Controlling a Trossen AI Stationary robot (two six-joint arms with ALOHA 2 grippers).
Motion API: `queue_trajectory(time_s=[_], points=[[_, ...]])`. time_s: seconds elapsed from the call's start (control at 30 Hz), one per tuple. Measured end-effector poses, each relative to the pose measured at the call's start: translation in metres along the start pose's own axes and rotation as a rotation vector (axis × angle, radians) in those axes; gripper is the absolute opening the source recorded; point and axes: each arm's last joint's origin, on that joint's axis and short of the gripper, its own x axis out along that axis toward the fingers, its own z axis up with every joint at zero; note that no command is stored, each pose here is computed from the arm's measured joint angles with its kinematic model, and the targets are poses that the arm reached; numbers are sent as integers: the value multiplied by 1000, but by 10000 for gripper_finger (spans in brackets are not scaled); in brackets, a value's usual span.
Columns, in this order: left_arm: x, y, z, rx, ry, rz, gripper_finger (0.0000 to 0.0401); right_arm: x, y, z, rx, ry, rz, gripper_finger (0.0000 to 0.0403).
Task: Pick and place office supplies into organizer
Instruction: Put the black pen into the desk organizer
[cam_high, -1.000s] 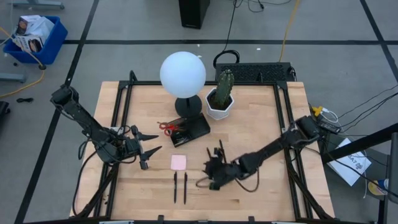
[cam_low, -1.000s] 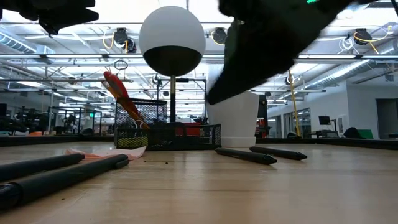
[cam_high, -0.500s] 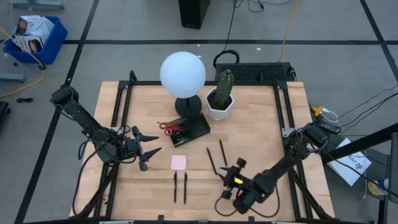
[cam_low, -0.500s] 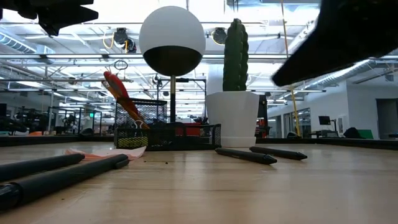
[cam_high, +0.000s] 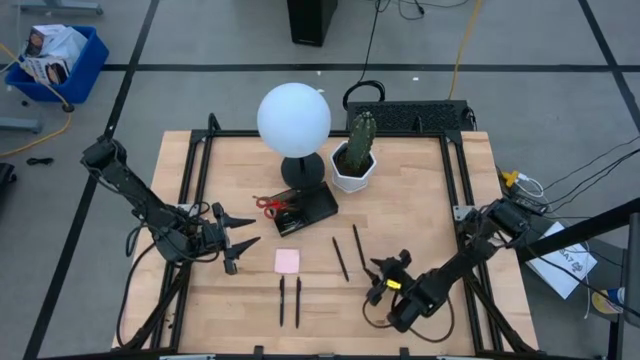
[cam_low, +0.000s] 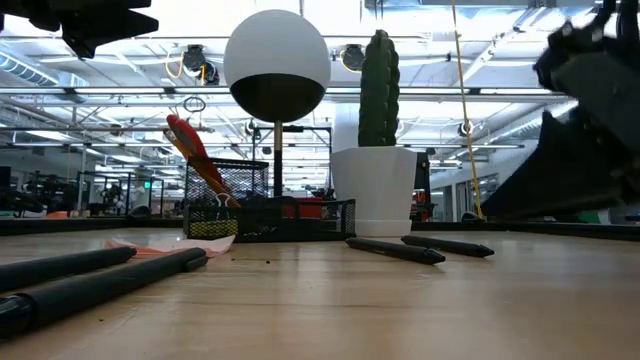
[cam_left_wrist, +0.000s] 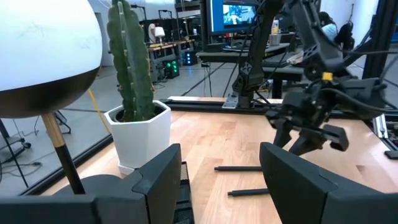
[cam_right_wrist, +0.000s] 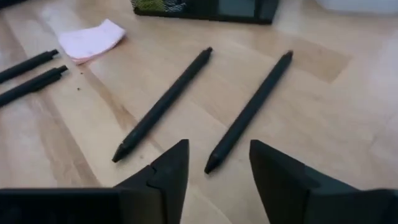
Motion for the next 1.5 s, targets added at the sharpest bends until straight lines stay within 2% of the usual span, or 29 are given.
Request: queue_trajectory(time_s=[0.1,0.3,0.47,0.67,0.97,1.37,1.5], points=[[0,0,0,-2,0,0,225,5,-7,-7,41,-6,37,188],[0,0,0,0,0,-1,225,17,-13,-7,13,-31,78,218],[0,0,0,-2,0,-6,225,32,-10,-5,-28,-8,84,214],[0,-2,0,-6,2,-62,225,47,-14,-14,-12,15,45,196],[0,-2,0,-12,2,-78,225,53,-21,-23,-41,19,0,152],[0,-2,0,-16,2,-80,225,53,-30,-26,-108,53,-57,30],[0,-3,0,-49,4,-107,225,53,-30,-26,-118,53,-55,25]])
